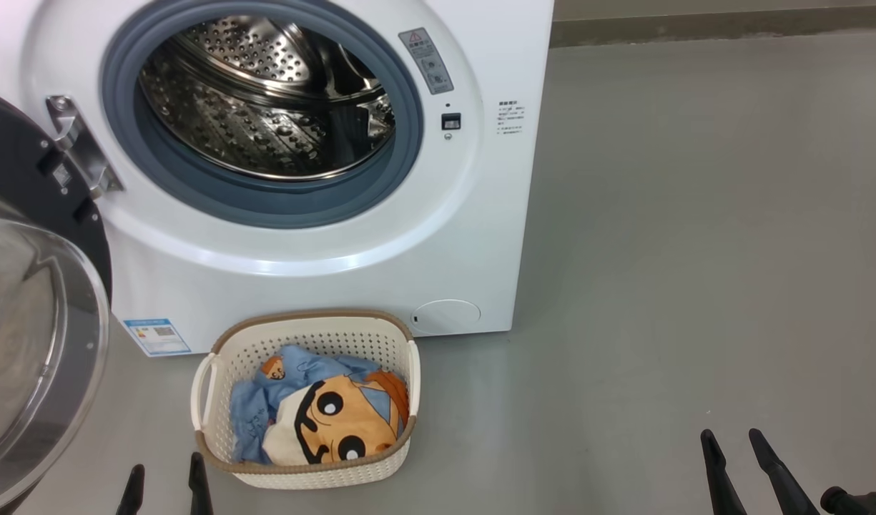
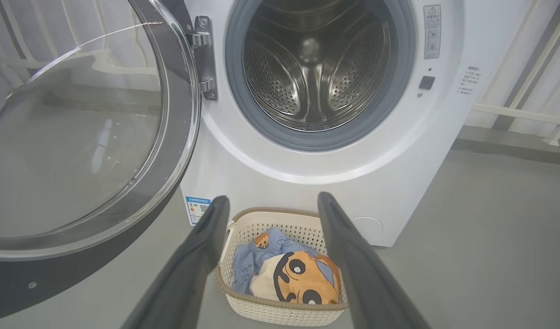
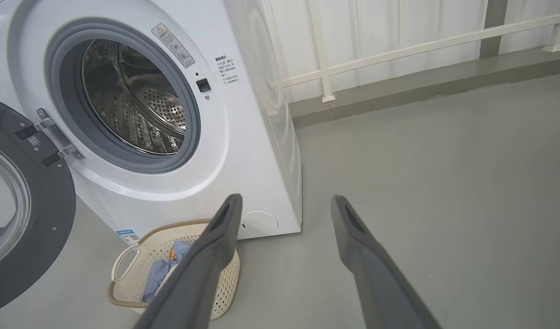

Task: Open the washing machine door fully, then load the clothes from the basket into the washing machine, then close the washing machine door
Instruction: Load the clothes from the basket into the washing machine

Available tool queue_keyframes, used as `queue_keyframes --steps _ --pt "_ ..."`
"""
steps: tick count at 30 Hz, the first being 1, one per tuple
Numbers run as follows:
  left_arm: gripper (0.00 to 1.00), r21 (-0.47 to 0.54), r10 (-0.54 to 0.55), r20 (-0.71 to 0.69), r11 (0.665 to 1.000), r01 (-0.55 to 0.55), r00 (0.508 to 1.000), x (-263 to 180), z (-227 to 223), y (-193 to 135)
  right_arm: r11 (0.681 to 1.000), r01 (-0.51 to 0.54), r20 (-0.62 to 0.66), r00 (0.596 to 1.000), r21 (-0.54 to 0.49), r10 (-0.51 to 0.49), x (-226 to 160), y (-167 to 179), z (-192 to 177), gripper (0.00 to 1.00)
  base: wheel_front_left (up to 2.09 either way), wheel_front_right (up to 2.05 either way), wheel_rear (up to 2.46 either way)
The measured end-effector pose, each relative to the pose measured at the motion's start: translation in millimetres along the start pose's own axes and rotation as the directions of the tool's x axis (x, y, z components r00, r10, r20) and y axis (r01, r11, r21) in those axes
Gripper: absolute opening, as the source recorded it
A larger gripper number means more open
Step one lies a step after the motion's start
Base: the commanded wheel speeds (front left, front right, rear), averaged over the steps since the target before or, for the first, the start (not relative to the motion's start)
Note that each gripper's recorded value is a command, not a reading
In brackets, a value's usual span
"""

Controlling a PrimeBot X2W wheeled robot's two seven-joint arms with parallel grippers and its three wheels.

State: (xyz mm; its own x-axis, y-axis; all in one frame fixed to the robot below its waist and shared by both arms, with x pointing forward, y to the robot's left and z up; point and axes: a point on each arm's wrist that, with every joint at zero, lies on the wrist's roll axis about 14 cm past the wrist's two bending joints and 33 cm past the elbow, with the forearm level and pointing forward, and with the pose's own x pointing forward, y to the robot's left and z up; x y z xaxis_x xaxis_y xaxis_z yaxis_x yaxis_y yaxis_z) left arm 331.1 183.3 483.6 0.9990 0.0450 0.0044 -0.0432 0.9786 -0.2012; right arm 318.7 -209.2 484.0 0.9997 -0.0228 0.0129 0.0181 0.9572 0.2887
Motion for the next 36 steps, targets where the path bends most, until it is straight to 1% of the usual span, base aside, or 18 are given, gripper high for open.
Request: queue_keyframes --steps 11,17,27,30,36 --pt "1.00 -0.005 -0.005 0.000 1.000 0.005 1.000 -4.0 -0.1 1.6 1.000 -0.017 -0.001 1.000 -0.003 0.017 3.4 4.5 -0.3 1.00 0.01 -0.01 0.00" --pt "1.00 -0.010 -0.021 -0.019 1.000 0.021 1.000 -7.0 -6.0 0.9 1.000 -0.019 0.003 1.000 -0.003 0.019 3.1 5.2 1.0 1.00 0.58 -0.58 0.00" --pt "1.00 -0.008 -0.017 -0.021 1.000 0.017 1.000 -7.5 -6.7 2.8 1.000 -0.018 0.004 1.000 -0.004 0.018 2.1 4.6 1.3 1.00 1.62 -1.62 0.00" --pt "1.00 0.026 -0.014 -0.021 1.000 0.015 1.000 -7.0 -6.4 4.4 1.000 -0.016 0.004 1.000 -0.004 0.016 1.9 4.1 1.2 1.00 2.00 -2.00 0.00" --pt "1.00 0.028 -0.018 -0.020 0.999 0.018 1.000 -6.9 -6.1 2.9 1.000 -0.013 0.007 1.000 -0.003 0.013 1.5 3.5 2.0 1.00 1.38 -1.38 0.00"
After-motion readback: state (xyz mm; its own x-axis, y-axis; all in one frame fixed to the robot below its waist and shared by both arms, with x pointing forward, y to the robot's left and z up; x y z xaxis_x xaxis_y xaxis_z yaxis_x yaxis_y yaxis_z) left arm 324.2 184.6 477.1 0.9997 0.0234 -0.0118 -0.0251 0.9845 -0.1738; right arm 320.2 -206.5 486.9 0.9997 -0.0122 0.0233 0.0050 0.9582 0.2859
